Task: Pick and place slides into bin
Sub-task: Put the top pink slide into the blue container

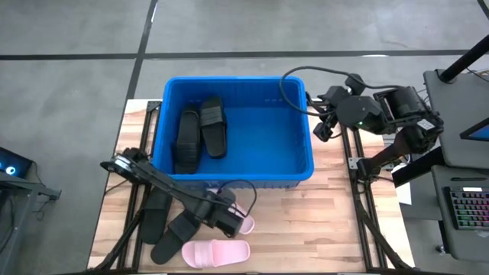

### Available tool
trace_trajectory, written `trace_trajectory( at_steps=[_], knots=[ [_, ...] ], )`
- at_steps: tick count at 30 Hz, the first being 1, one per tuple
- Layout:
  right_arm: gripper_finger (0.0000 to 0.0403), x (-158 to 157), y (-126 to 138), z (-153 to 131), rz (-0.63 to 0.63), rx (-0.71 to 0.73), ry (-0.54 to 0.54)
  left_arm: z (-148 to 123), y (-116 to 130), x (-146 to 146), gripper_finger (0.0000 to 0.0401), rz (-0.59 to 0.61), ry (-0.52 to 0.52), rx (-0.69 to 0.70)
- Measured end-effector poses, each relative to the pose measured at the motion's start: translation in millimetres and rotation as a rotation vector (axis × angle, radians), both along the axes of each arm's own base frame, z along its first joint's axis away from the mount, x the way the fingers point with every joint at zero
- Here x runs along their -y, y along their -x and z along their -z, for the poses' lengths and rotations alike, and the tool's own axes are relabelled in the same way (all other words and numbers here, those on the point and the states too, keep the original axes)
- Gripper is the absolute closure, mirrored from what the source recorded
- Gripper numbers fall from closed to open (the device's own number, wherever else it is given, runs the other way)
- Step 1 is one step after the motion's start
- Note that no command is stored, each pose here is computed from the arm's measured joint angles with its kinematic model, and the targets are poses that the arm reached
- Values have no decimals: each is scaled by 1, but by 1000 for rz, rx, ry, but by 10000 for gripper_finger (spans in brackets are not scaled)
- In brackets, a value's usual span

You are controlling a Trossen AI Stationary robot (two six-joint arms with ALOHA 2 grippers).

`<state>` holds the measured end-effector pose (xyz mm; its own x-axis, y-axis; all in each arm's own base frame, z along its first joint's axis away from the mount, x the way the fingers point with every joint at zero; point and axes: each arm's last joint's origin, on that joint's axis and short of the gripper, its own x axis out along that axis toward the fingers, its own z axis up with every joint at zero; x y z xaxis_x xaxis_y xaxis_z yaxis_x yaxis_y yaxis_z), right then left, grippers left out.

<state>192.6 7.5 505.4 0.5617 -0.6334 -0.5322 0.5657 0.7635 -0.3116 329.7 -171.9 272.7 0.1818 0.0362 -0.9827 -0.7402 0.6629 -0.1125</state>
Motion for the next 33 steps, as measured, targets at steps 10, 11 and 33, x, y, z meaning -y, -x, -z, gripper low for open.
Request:
trace_trajectory(
  at_steps=[10,11,33],
  knots=[
    [275,-1,-6,8,-2,-40,6,35,-12,7,151,-85,-101,-50],
    [275,-1,-7,9,-2,-43,7,38,-12,7,151,-88,-108,-62],
    [275,-1,-8,10,-5,-50,0,76,-12,8,151,-307,-203,-202]
  ],
)
